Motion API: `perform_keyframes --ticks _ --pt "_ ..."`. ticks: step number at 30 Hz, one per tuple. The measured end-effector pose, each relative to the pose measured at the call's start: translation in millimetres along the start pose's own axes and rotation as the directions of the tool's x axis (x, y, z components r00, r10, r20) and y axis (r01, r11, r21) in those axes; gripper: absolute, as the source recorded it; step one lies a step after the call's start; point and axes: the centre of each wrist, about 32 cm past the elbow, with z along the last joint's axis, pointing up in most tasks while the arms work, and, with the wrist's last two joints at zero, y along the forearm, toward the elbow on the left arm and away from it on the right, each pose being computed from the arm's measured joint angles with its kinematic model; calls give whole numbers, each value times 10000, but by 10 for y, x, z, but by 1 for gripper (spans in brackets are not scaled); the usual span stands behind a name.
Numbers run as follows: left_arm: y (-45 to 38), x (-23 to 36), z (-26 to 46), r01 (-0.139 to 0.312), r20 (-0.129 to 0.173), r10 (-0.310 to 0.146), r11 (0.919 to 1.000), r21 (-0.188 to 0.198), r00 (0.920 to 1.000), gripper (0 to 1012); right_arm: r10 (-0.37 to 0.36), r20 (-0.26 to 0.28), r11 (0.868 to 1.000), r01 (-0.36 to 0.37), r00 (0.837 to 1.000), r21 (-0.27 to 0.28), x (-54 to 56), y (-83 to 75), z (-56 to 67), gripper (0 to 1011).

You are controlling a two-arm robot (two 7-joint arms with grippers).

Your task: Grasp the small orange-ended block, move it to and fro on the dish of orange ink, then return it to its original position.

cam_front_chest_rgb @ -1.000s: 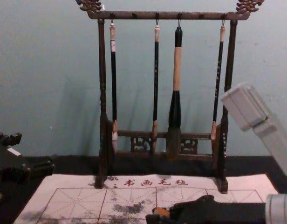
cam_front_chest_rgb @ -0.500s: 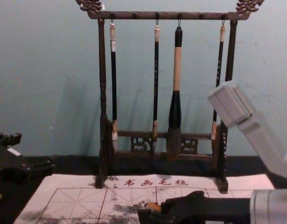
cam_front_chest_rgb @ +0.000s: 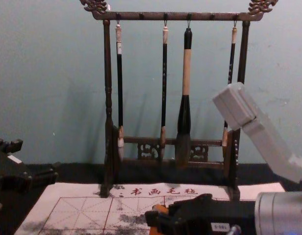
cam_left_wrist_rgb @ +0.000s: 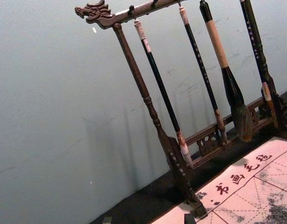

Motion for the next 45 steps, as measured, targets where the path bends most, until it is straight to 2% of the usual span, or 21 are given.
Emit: perform_keyframes --ticks 24,45 --pt "0 0 0 -1 0 1 10000 0 10000 1001 -390 -69 9992 390 9992 19 81 -94 -7 133" --pt "0 0 0 0 -1 0 10000 0 10000 1001 -422 -59 9991 422 9991 -64 91 -293 -79 133"
